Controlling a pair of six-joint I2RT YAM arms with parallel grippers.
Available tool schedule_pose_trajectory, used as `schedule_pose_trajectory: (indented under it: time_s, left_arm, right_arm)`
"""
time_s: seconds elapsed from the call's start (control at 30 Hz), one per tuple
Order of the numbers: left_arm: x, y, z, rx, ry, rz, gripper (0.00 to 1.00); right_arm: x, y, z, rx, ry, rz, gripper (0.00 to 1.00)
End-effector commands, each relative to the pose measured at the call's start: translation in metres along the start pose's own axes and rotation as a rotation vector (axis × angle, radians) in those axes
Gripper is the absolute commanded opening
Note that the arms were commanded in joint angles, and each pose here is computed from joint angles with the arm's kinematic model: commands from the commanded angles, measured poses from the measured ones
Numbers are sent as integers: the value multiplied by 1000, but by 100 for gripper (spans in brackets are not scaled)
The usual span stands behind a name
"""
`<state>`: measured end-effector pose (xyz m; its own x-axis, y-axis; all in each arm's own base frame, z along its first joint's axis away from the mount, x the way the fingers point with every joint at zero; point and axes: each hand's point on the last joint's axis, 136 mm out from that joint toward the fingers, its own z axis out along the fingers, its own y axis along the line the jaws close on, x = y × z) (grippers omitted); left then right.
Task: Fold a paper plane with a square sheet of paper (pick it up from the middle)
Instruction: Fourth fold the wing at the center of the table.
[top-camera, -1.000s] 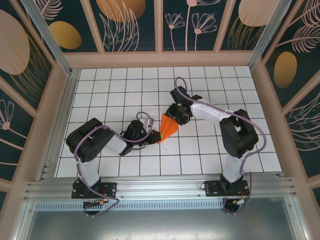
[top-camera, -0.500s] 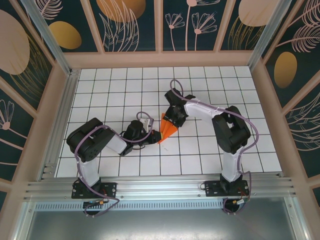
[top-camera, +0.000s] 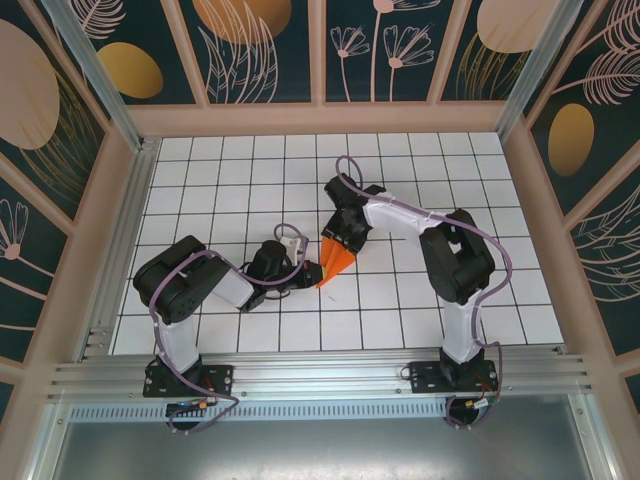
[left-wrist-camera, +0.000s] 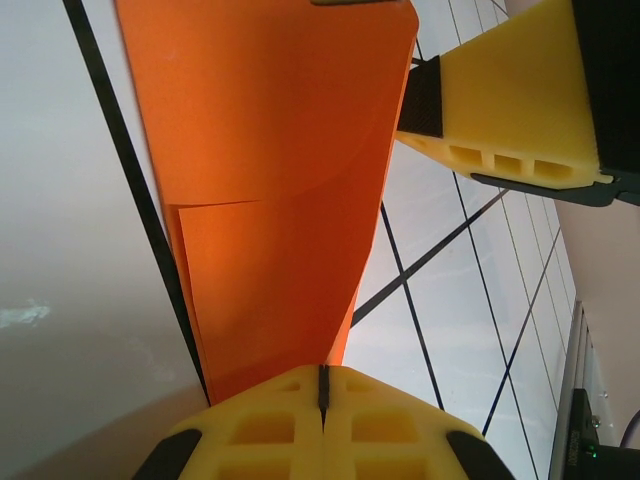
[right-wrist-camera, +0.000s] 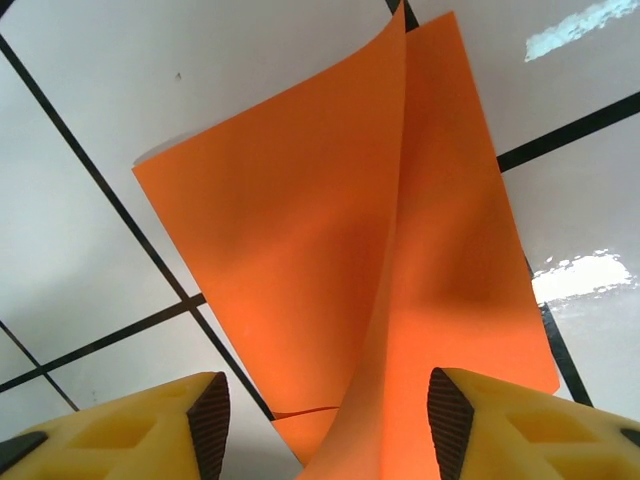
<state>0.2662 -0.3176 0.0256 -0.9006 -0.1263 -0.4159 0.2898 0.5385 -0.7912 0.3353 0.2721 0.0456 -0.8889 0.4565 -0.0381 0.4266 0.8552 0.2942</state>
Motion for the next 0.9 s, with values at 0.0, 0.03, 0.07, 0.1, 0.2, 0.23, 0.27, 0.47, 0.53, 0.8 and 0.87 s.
schedule_pose_trajectory:
  time_s: [0.0,0.03,0.07,0.1,0.2,0.23,0.27,0.47,0.53,0.8,0.87]
  left_arm:
    - [9,14,4,-28,36,8,0]
    - [9,13,4,-26,37,10,1]
    - [9,12,4,-25,37,11,1]
    - [9,13,4,-26,36,11,1]
    - [9,13,4,-25,36,12,1]
    - [9,13,4,-24,38,12,1]
    - [9,13,5,-23,40,12,2]
    - [10,13,5,-21,43,13,5]
    - [10,13,6,-20,44,13,8]
    - [12,13,6,-13,52,12,22]
    - [12,12,6,-10,51,14,23]
  right_arm:
    - [3,-3,4,55,11,-5,58]
    - [4,-4,6,65,18,-1,57]
    - [4,-5,7,72,21,1,56]
    - [6,-7,8,80,26,8,54]
    - [8,-8,10,88,38,24,48]
    - [8,-7,11,86,42,27,46]
    - [9,-7,11,85,44,30,45]
    - [10,-5,4,82,46,36,36]
    - [10,-5,2,82,48,39,34]
    - [11,-4,-4,73,46,37,22]
    - [11,-4,-5,75,45,37,21]
